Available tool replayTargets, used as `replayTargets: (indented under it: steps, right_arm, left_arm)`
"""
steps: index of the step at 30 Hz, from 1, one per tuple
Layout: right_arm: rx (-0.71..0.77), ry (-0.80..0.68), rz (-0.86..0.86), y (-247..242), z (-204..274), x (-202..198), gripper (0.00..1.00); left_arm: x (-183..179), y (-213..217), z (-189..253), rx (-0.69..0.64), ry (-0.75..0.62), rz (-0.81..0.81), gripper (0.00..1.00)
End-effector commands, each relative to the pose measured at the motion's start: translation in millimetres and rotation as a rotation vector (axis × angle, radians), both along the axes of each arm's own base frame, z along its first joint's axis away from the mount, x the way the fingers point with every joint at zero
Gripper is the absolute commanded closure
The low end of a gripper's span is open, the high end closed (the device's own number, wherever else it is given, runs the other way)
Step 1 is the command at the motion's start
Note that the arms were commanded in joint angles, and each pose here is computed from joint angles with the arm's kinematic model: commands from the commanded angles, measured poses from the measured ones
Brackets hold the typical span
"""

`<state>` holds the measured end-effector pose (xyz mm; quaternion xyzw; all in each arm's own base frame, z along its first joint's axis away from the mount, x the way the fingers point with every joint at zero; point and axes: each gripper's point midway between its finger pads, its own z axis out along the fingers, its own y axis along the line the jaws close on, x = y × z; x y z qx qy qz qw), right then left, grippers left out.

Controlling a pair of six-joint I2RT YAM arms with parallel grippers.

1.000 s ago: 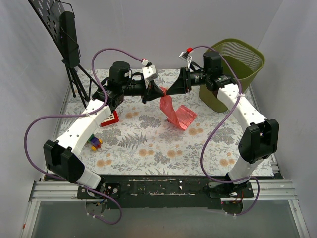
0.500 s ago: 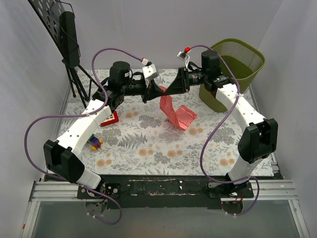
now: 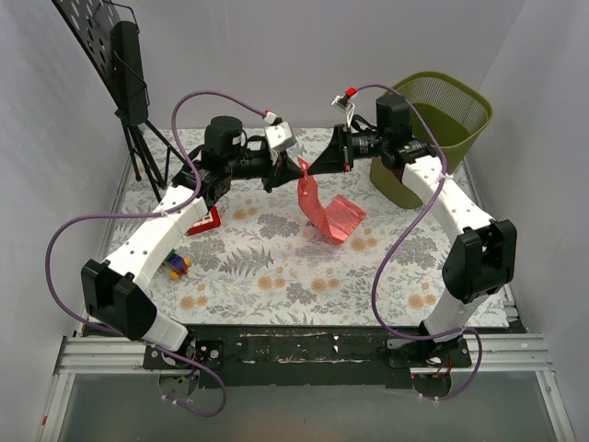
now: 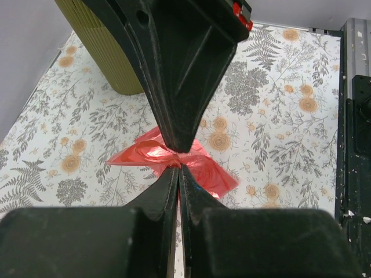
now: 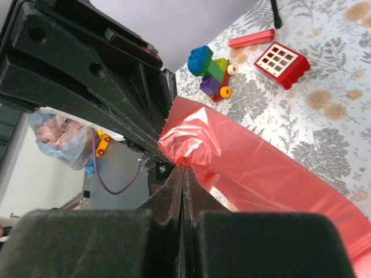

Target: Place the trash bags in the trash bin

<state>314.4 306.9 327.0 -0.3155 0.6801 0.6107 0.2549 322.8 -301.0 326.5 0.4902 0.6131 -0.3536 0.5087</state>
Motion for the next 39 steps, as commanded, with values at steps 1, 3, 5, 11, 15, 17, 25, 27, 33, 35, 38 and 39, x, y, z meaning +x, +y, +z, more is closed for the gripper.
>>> replayTargets:
  steps: [1, 3, 5, 11, 15, 17, 25, 27, 33, 35, 38, 39]
  right_arm:
    - [0.017, -0.086, -0.053, -13, 16, 3, 0.99]
    - [0.016, -0.086, -0.059, -16, 15, 3, 0.99]
    - [0.014, -0.082, -0.061, -17, 13, 2, 0.99]
    - [0.012, -0.061, -0.056, -16, 12, 0, 0.85]
    - [0.019, -0.054, -0.021, -9, 12, -4, 0.58]
    - [0.016, -0.066, -0.026, -4, 11, -3, 0.41]
    - [0.019, -0.098, -0.020, 4, 9, 3, 0.47]
    - [0.021, -0.099, -0.016, 6, 9, 4, 0.48]
    - [0.034, -0.106, 0.018, 12, 9, 2, 0.65]
    - [0.040, -0.110, 0.029, 13, 9, 1, 0.66]
    - [0.060, -0.121, 0.060, 14, 13, -2, 0.79]
    - [0.069, -0.131, 0.074, 14, 14, -4, 0.85]
  left_arm:
    - [-13, 10, 10, 0.014, -0.059, 0.003, 1.00]
    - [-14, 11, 8, 0.020, -0.057, 0.003, 1.00]
    - [-14, 11, 6, 0.022, -0.057, 0.004, 1.00]
    - [-13, 10, 11, 0.005, -0.055, 0.008, 1.00]
    - [-13, 7, 14, -0.012, -0.046, 0.006, 1.00]
    - [-14, 6, 16, -0.019, -0.039, -0.005, 1.00]
    - [-19, 2, 18, -0.035, -0.017, -0.046, 1.00]
    - [-20, 1, 18, -0.035, -0.014, -0.053, 1.00]
    - [-19, -2, 18, -0.038, -0.010, -0.065, 1.00]
    - [-20, -2, 18, -0.038, -0.011, -0.067, 1.00]
    - [-20, -2, 15, -0.034, -0.004, -0.067, 1.00]
    - [-19, -1, 14, -0.031, -0.004, -0.061, 1.00]
